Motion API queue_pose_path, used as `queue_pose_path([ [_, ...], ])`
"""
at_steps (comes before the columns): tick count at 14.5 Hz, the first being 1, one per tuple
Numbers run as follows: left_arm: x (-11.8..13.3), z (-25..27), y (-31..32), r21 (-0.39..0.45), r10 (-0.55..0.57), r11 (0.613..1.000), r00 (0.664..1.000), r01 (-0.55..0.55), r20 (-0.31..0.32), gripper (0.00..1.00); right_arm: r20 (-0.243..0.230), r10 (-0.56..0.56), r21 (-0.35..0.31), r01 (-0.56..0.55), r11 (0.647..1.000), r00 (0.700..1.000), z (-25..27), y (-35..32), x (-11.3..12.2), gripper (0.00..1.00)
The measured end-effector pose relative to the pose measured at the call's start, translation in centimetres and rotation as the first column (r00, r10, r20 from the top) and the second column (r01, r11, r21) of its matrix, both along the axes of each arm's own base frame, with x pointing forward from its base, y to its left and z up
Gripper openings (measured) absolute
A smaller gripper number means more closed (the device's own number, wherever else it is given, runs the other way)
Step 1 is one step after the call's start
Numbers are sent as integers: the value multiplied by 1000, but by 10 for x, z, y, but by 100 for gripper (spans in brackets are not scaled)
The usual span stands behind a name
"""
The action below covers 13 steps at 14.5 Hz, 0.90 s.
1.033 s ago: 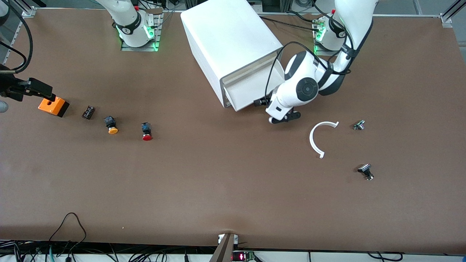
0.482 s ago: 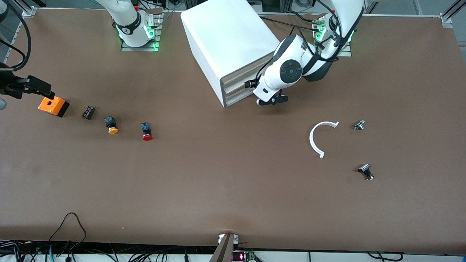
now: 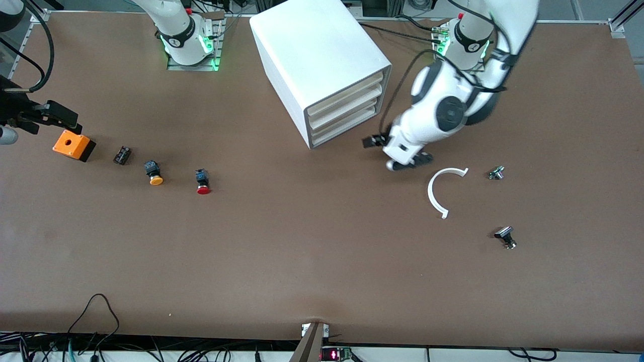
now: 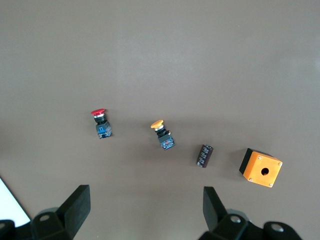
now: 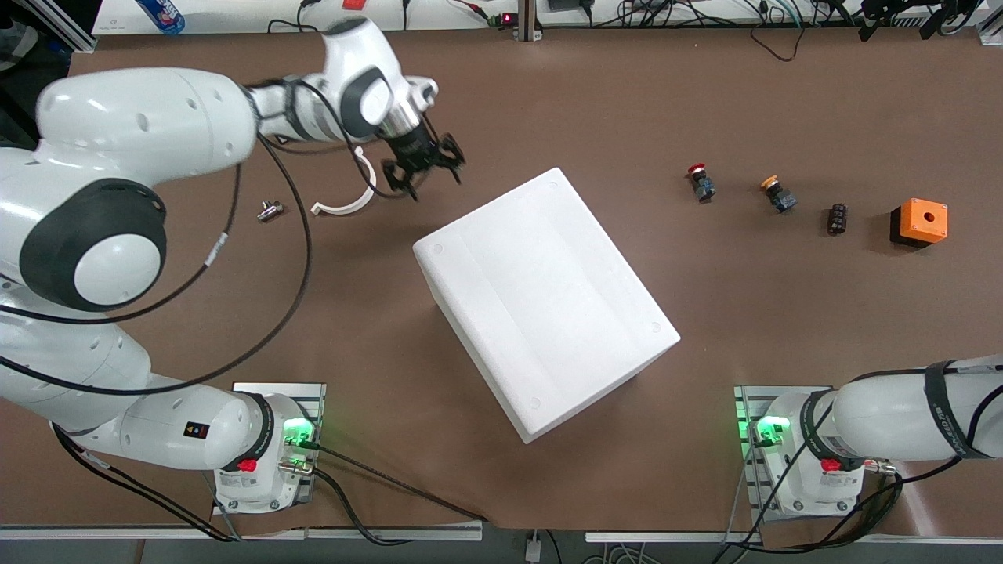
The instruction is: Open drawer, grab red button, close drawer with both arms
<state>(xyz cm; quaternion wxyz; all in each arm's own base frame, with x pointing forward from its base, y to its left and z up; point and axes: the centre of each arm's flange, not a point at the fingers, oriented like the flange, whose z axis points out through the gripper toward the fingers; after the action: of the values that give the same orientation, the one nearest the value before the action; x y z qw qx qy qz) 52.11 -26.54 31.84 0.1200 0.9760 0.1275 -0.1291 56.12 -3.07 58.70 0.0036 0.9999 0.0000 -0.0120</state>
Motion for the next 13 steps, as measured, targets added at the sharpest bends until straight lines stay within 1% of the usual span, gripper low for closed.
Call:
queue_pose_path([
  [2, 27, 30, 44, 28, -50, 998, 997, 48, 61, 100, -2, 0, 0, 0, 1000, 1000, 0, 0, -1, 100],
  [4, 38, 60, 73, 77, -102, 993, 988, 93, 113, 100, -3, 0, 2, 0, 1000, 1000, -1, 1, -1, 100],
  [6, 41, 92, 101, 115, -153, 984, 977, 137, 149, 100, -2, 4, 2, -4, 1000, 1000, -1, 4, -1, 100],
  [7, 39, 107, 115, 126, -172, 980, 973, 154, 153, 100, -2, 8, 2, -8, 1000, 1000, -1, 6, -1, 100],
  [9, 30, 140, 146, 149, -180, 976, 973, 159, 141, 100, -3, 15, 2, -15, 1000, 1000, -1, 10, -1, 100],
  [11, 21, 177, 177, 205, -214, 961, 968, 185, 129, 100, -2, 17, 1, -17, 1000, 1000, -1, 12, 0, 100],
  [13, 22, 216, 195, 245, -252, 945, 960, 216, 126, 100, -2, 18, 1, -18, 1000, 1000, -1, 12, 0, 100],
])
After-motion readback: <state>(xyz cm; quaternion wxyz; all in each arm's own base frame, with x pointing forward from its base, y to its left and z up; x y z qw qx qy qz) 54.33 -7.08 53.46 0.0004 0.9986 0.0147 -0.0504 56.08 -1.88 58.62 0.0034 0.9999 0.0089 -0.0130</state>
